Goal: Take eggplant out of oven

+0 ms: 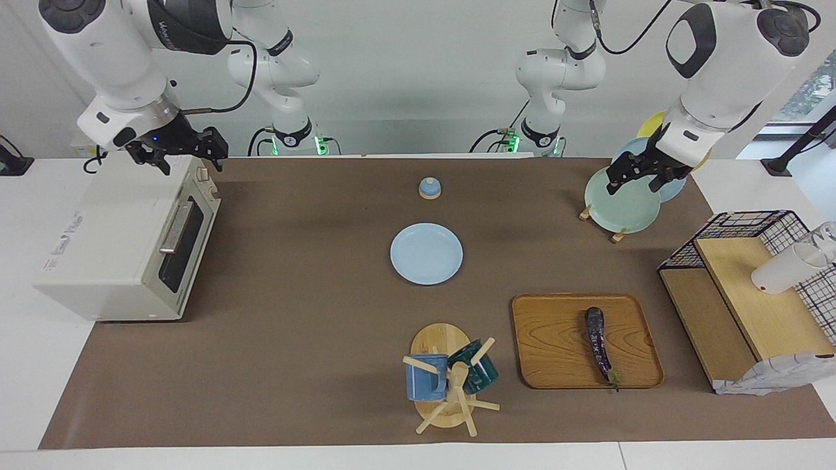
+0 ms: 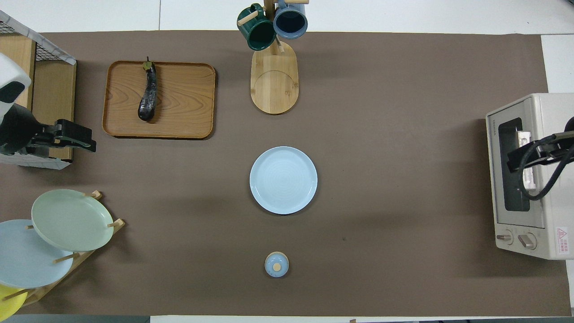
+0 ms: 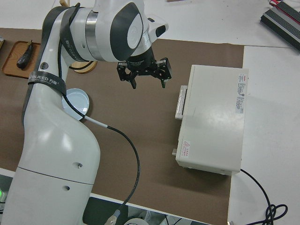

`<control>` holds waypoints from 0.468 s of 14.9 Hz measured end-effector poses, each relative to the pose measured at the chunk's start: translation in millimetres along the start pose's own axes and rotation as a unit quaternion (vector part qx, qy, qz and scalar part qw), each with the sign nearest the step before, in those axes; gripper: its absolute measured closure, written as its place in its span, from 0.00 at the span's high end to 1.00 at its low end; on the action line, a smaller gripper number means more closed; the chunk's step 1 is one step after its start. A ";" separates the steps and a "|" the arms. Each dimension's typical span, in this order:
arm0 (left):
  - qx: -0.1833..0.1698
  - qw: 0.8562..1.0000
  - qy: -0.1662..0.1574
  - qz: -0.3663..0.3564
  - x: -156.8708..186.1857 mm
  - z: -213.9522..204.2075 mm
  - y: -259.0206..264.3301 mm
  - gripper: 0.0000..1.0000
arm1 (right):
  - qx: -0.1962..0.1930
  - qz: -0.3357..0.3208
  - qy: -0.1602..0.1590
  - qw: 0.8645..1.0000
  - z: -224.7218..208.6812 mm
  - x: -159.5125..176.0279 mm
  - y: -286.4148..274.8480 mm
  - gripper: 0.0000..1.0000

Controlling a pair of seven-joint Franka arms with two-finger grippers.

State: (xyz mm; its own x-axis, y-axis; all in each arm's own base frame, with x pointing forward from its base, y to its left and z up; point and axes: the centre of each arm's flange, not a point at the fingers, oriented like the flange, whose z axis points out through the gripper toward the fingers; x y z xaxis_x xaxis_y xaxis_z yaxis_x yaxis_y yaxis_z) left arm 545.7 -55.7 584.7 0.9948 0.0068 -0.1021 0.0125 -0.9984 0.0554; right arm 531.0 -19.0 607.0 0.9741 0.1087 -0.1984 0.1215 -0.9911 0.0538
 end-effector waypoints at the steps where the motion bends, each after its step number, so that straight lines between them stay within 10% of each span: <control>1: 0.008 1.000 -0.004 0.003 -2.5 -0.5 2.4 1.00 | 0.000 0.004 0.001 1.000 -1.4 -1.7 -0.7 1.00; 7: 0.020 1.000 -0.017 0.007 -15.7 -27.5 5.1 1.00 | 0.002 0.023 0.001 1.000 -1.5 -3.8 7.3 1.00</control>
State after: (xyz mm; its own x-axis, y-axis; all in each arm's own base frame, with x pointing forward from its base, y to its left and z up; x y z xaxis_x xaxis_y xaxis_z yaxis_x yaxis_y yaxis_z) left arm 532.9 -59.3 614.0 0.9909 -0.0075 -0.1346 -0.0053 -0.9998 0.0169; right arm 528.4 -26.6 609.6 0.9791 0.0624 -0.1934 0.0753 -0.9954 0.0599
